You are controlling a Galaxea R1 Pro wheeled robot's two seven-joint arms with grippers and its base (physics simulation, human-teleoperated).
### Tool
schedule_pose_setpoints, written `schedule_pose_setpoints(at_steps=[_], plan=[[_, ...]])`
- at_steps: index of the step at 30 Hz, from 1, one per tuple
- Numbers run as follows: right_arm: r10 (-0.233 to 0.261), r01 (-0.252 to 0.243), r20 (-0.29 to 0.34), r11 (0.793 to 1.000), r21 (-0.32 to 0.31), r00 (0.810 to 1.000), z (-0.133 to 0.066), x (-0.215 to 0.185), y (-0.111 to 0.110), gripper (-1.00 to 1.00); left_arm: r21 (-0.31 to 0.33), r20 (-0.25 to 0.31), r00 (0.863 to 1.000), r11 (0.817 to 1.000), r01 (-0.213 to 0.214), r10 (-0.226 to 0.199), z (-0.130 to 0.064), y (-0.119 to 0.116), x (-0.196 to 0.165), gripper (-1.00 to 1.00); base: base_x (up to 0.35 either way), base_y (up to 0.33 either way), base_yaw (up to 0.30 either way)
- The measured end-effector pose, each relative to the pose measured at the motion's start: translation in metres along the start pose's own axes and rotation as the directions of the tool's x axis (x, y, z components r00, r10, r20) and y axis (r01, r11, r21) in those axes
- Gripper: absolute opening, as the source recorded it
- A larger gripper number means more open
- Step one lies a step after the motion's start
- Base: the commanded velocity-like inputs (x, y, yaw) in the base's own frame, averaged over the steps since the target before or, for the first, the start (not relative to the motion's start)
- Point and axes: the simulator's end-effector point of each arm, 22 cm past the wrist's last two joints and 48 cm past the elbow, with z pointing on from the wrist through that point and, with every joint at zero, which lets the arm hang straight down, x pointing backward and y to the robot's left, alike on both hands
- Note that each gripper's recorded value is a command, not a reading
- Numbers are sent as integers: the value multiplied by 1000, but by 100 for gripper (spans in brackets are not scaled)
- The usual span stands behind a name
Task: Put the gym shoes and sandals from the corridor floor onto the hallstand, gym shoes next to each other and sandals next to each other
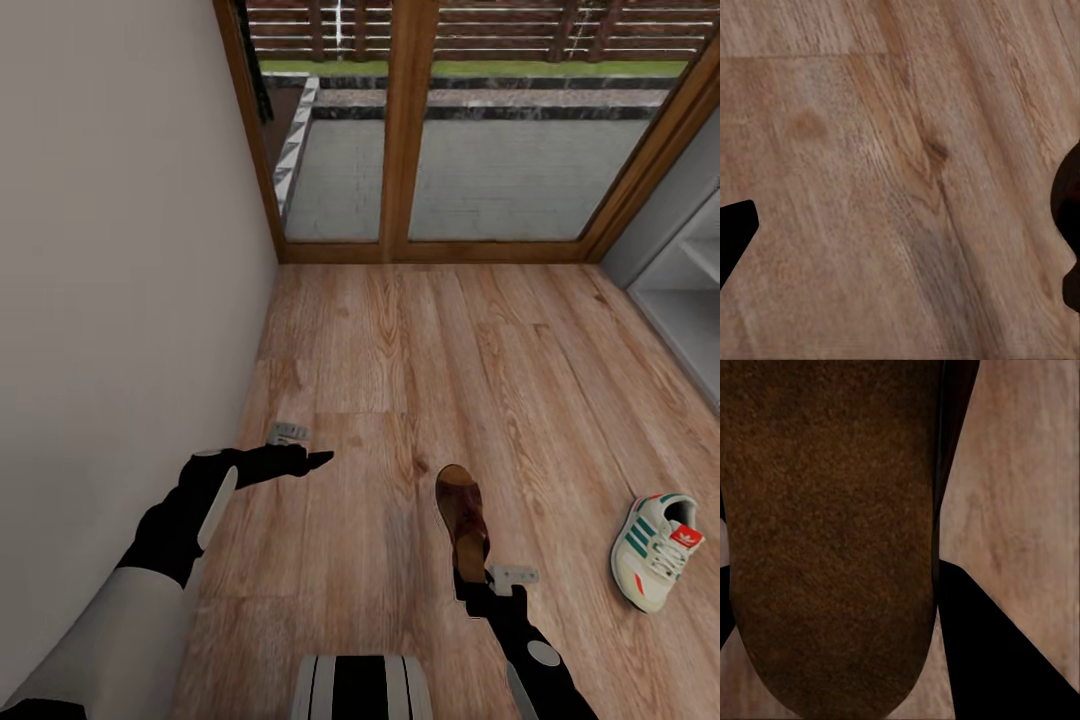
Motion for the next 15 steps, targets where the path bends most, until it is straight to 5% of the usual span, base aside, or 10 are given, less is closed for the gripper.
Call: schedule_pose_setpoints(at_steps=[15], plan=[[-28,26,112,999,23,993,-17,-47,-22,-100,-82,55,996,995,-60,65,-27,-2,-9,100,0,0,0]])
